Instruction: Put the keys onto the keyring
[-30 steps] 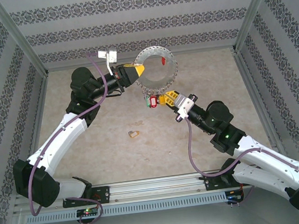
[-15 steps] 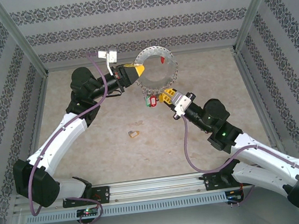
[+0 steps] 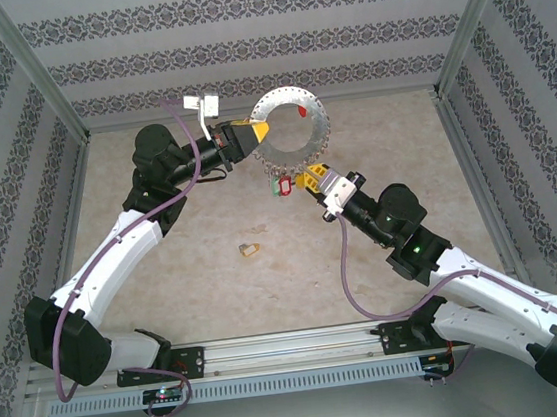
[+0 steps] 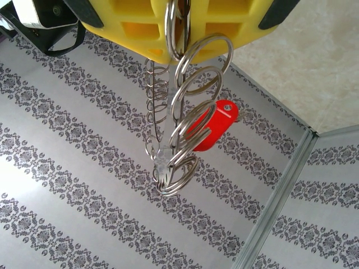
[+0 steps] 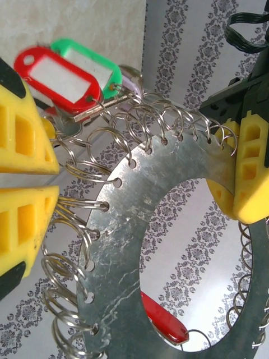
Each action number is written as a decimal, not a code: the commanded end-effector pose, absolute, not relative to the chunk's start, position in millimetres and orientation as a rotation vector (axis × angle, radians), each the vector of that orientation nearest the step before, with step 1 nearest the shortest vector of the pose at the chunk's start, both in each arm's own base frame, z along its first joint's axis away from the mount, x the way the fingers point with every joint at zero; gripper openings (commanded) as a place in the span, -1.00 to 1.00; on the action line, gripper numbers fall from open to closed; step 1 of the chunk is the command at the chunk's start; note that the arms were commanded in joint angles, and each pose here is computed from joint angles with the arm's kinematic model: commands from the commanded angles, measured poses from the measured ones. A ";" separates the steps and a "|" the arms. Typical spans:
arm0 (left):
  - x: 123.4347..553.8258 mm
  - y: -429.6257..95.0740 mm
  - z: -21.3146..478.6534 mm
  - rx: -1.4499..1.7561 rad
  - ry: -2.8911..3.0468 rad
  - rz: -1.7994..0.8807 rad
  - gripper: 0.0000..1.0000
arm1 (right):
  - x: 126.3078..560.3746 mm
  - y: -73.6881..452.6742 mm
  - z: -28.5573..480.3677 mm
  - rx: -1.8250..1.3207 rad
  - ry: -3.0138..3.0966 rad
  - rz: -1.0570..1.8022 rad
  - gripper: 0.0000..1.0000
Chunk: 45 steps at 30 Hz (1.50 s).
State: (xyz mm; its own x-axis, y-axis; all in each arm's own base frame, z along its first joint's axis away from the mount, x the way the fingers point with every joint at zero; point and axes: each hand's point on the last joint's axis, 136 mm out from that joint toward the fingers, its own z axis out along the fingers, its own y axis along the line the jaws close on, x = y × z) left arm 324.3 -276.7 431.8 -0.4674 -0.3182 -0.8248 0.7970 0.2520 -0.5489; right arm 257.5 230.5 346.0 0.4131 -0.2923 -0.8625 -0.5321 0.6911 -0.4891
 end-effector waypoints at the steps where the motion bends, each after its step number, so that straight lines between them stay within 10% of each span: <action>1: 314.2 -278.0 453.8 0.494 1.470 -1.423 -1.00 | 259.1 225.3 358.7 -0.792 1.153 0.170 -0.70; 45: 318.0 -277.2 450.5 0.462 1.499 -1.424 -1.00 | 262.6 221.6 361.7 -0.766 1.150 0.191 -0.62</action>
State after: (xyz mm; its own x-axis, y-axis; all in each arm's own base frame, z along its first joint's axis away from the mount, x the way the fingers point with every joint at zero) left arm 327.9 -276.9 425.2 -0.4917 -0.3186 -0.8104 0.7719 0.2713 -0.5750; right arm 262.4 229.0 339.1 0.3844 -0.2765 -0.8808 -0.5490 0.6986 -0.4589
